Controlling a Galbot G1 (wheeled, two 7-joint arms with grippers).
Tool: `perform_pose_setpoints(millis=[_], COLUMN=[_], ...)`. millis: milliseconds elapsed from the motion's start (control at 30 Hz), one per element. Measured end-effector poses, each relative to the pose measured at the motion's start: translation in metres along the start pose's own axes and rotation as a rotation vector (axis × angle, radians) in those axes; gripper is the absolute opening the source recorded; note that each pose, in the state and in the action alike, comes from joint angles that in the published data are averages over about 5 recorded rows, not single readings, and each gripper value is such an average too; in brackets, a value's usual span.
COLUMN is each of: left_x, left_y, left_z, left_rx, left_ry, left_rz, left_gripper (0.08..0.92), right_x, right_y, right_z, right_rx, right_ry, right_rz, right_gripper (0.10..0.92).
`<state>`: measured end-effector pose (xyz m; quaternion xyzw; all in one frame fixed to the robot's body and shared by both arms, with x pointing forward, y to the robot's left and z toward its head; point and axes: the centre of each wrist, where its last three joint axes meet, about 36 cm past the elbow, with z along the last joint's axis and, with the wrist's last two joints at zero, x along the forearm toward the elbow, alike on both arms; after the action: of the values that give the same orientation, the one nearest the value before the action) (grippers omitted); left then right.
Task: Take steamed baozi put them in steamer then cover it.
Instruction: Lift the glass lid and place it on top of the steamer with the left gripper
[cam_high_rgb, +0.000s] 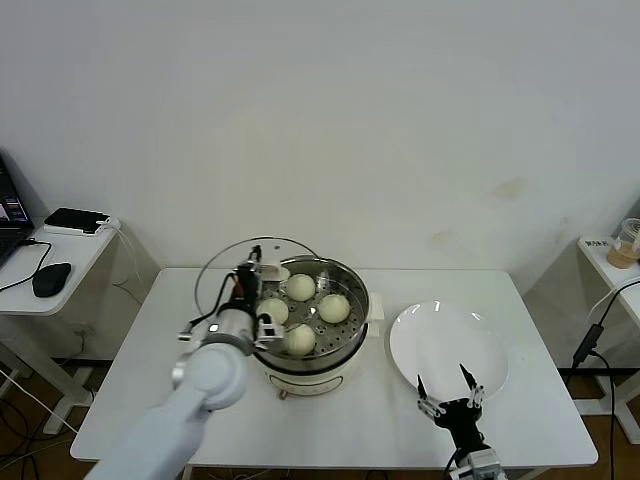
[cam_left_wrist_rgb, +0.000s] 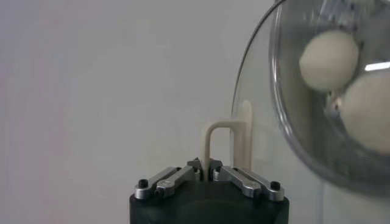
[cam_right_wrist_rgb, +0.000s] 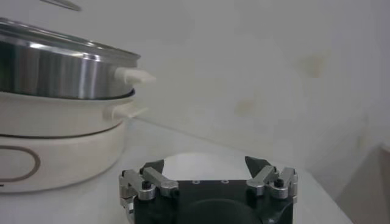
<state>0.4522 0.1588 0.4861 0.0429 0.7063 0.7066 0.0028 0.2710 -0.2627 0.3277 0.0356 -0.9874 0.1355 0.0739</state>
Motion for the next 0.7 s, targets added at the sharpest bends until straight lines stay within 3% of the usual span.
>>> perform_pose_setpoints(millis=[300,700], left_x=[0.0,-0.001], left_y=[-0.009,-0.021], left_z=[-0.047,-0.075], left_rx=[0.02,0.046], left_ry=[-0.032,-0.024], left_rz=[0.023,0.028], left_gripper=[0.139,0.139], right_x=[0.003,0.004], right_y=[0.002,0.003], right_z=[0.002,0.002], right_rx=[0.009,0.016], right_ry=[0.006,0.008], right_rz=[-0.007,-0.017], right_gripper=[0.823,0.823])
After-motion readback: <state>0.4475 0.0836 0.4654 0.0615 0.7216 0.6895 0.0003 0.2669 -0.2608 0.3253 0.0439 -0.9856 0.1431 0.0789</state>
